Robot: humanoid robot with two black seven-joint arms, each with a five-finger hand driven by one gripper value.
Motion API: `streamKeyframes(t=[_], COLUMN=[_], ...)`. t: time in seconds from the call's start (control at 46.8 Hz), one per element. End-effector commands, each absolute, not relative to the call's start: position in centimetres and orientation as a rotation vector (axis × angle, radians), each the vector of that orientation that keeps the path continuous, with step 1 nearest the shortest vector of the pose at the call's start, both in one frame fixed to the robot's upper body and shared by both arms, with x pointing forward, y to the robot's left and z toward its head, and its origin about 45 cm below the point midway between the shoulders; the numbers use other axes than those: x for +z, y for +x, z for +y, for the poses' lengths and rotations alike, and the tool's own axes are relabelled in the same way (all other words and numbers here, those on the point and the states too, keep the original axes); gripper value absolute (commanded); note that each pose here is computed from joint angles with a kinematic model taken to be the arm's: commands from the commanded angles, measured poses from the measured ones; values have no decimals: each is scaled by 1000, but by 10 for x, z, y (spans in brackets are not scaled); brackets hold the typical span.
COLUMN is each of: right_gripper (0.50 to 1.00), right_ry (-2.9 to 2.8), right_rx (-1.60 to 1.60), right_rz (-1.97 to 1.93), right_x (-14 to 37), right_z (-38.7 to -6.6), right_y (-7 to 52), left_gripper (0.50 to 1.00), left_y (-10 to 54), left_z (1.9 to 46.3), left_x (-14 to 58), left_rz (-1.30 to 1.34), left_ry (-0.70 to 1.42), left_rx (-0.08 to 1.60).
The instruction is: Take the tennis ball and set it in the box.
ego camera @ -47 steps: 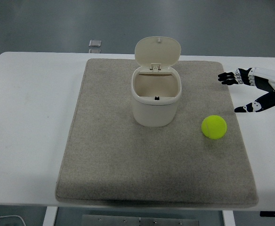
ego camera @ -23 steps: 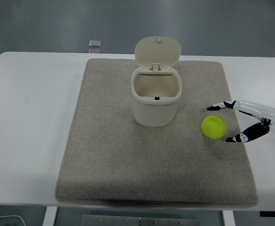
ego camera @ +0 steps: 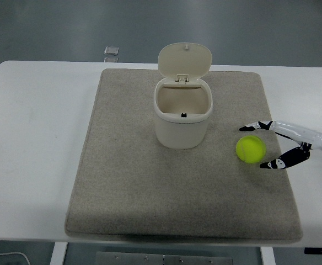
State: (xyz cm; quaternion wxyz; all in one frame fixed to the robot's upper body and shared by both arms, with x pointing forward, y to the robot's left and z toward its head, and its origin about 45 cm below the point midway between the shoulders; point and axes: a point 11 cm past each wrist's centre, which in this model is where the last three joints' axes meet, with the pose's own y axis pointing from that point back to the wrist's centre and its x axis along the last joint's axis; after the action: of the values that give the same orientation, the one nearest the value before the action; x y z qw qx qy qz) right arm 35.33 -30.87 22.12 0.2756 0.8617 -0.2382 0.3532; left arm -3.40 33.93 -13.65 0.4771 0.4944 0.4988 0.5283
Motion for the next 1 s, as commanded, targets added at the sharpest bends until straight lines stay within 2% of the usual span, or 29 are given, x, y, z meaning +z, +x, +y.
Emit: streamKeyframes(t=[0.0,0.192,0.363,0.662,0.769,0.983], right_gripper=[893,862,805,793,746,605], right_ry=[2318,2325,2315,2311,2313,2313], right_rx=[948,941,932,935,936,949], right_rz=[-643,-652,-658,-651,-649,-654], right_x=[220,215,211,206,207,212], right_z=[-308,-302,-304,-301,-300,-303], right_y=[353,355,357,359,360,361], left_gripper=[992,992,992,992,992,992], left_y=[-34,-34,-34,-34,-34,-34], left_z=[339,339,339,339,339,339], left_x=[-136,-136,-136,-136,-136,-136], left_rz=[1219,1219,1219,1219,1219,1219], left_ry=[1208,1208,1208,1208,1208,1208], left_rx=[1291,1291,1291,1291,1291,1291])
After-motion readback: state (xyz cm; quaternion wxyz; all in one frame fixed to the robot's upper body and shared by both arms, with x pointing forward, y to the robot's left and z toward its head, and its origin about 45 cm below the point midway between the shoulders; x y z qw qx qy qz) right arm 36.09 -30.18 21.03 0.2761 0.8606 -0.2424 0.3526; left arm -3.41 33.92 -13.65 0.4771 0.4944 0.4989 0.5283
